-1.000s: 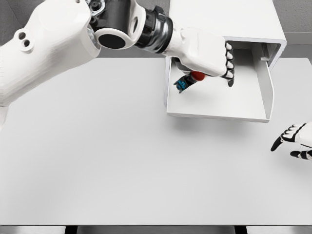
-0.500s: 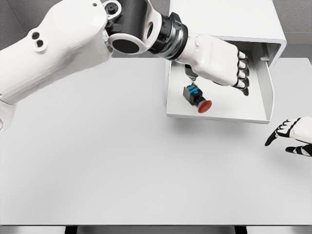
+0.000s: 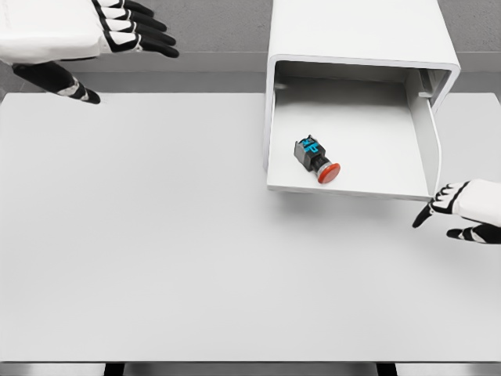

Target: Slide open multi-storey tabletop storage cabinets and put open load switch and slide close multi-storey tabletop storage cabinets

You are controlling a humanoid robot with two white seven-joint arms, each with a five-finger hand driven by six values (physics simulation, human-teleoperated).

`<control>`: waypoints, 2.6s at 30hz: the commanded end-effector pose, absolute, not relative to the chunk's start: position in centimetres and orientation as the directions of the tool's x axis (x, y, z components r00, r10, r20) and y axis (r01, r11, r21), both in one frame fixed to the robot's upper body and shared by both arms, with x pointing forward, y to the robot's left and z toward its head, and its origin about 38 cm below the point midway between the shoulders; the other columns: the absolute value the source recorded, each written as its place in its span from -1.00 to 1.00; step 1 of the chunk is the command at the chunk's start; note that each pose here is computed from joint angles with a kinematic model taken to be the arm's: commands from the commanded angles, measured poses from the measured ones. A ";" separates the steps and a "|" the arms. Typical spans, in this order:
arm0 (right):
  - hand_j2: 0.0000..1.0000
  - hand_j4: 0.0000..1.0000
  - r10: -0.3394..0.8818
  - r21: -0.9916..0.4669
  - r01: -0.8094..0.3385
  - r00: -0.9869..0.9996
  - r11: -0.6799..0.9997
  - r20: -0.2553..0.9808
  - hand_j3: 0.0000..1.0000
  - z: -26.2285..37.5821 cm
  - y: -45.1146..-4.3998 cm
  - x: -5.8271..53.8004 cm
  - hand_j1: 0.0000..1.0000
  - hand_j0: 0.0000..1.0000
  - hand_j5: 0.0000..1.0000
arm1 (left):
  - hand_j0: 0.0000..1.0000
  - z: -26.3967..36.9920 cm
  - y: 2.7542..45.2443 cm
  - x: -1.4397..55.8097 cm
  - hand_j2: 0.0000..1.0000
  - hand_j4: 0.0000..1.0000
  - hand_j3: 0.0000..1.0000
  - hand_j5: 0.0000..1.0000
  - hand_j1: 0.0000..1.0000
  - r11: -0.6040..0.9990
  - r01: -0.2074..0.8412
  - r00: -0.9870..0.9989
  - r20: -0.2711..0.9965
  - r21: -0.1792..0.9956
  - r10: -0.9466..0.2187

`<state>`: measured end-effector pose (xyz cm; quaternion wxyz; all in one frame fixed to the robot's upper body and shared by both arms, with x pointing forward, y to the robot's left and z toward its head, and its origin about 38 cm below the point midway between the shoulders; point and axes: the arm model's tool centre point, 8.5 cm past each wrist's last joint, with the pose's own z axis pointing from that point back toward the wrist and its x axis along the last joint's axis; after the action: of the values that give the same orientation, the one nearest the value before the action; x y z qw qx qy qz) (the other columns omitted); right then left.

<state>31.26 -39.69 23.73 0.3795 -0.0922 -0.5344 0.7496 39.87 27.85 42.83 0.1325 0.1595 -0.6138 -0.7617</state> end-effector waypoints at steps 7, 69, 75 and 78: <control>0.35 0.35 0.661 -0.872 -0.474 -0.695 -0.125 0.283 0.35 23.7 -39.4 31.4 0.35 0.35 0.35 | 1.00 39.5 26.0 40.6 1.00 1.00 1.00 1.00 1.00 -0.257 0.036 -0.928 -0.064 0.966 -0.367; 0.44 0.44 0.593 -0.894 -0.430 -0.755 -0.125 0.280 0.44 23.8 -35.6 36.1 0.44 0.44 0.44 | 1.00 34.5 23.2 41.2 1.00 1.00 1.00 1.00 1.00 -0.369 0.066 -0.949 -0.056 0.927 -0.311; 0.46 0.46 0.570 -0.909 -0.399 -0.777 -0.116 0.268 0.46 24.7 -34.3 37.4 0.46 0.46 0.46 | 1.00 34.4 22.8 41.2 1.00 1.00 1.00 1.00 1.00 -0.368 0.064 -0.952 -0.054 0.928 -0.302; 0.49 0.49 0.573 -0.912 -0.395 -0.776 -0.114 0.265 0.49 24.9 -34.3 38.0 0.49 0.49 0.49 | 1.00 34.4 22.8 41.2 1.00 1.00 1.00 1.00 1.00 -0.369 0.064 -0.952 -0.054 0.927 -0.302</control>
<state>38.16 -34.34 26.19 0.3136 -0.0902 -0.5834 0.7437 41.17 22.80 34.39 0.1096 0.1091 -0.5492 -0.8212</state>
